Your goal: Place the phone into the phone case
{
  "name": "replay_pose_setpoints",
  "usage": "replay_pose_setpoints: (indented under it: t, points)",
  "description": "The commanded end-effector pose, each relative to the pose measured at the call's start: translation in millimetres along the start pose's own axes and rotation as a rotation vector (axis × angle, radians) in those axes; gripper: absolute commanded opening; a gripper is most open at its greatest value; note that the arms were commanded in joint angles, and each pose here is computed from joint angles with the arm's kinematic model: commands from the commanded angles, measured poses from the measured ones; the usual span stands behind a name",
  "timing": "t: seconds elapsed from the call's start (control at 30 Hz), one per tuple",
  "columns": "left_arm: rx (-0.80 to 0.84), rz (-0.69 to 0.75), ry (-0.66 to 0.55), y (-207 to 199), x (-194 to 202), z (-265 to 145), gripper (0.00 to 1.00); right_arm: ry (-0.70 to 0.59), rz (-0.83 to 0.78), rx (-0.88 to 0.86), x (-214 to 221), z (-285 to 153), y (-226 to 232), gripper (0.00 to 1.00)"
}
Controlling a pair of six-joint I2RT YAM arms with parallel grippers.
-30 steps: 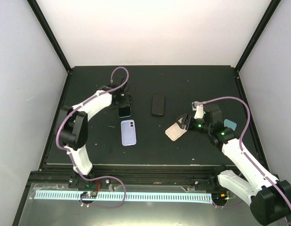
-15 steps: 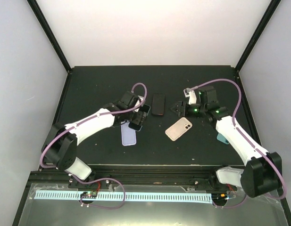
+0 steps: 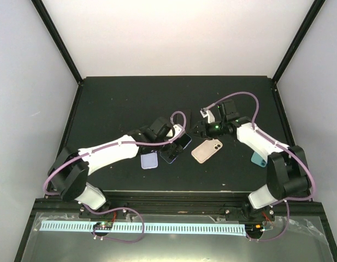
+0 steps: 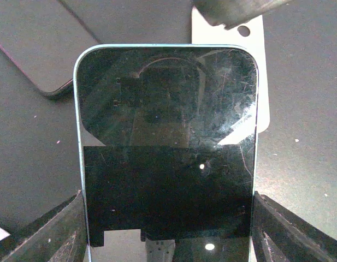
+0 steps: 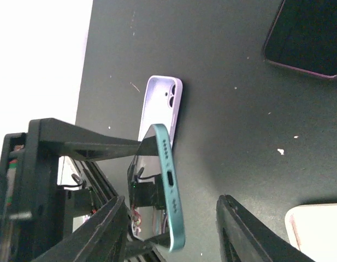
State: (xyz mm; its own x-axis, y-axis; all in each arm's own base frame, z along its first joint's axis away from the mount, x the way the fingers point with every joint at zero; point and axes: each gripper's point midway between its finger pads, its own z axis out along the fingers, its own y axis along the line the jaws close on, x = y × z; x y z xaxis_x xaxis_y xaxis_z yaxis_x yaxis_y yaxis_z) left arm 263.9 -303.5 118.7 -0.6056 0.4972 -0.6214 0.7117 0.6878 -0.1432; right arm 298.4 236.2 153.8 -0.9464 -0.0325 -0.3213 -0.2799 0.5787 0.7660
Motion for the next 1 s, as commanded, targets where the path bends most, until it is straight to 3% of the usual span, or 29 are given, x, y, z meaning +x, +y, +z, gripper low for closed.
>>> replay_pose_setpoints:
  t: [0.0,0.17,0.33,0.43,0.6,0.97]
  points:
    - [0.055,0.09,-0.136,-18,-35,-21,0.44,0.057,-0.018,-0.066,3,10,7,0.44]
    - [0.069,0.107,-0.14,-22,-35,-22,0.44,0.091,-0.009,-0.113,11,19,10,0.36]
    - [0.057,0.11,-0.139,-21,-35,-23,0.44,0.094,0.009,-0.19,15,21,17,0.16]
    - [0.03,0.093,-0.15,-16,-37,-26,0.57,0.093,0.033,-0.213,19,23,17,0.05]
    - [-0.076,0.01,-0.177,6,-37,-34,0.79,0.045,0.061,-0.197,18,19,17,0.01]
    - [-0.221,-0.356,-0.254,93,-20,-77,0.8,-0.146,0.112,-0.076,6,0,5,0.01]
